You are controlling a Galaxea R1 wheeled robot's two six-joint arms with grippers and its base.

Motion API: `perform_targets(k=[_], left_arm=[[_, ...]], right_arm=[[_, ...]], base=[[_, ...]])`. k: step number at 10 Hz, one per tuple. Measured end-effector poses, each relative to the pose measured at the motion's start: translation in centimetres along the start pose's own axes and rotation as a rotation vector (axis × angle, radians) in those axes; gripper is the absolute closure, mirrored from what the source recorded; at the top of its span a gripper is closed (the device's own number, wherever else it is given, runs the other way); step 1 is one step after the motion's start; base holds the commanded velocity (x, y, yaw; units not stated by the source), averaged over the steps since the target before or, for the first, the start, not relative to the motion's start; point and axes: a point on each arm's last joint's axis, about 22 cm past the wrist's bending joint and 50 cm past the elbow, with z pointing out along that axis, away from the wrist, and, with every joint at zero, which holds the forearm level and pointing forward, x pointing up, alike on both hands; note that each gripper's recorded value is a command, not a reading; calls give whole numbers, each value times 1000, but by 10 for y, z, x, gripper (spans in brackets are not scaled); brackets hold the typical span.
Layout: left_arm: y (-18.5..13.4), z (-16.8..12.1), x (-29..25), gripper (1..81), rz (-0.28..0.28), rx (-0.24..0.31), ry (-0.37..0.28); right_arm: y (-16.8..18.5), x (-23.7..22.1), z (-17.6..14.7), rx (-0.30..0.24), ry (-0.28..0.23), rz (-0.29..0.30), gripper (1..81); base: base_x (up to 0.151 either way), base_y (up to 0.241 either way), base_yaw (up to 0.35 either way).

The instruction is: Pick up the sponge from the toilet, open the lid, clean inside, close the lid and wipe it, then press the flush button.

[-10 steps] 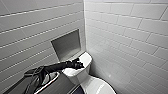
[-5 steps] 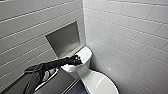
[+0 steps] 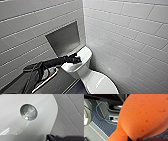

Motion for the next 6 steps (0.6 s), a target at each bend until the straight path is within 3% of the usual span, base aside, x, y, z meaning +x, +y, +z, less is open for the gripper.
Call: perform_targets(k=[4,6], left_arm=[[-11,-19,49,811,7,27,121],[-8,-15,53,811,8,29,138]], right_arm=[[1,0,0,-1,0,0,811],[1,0,0,-1,0,0,811]], base=[[0,0,0],[0,0,0]])
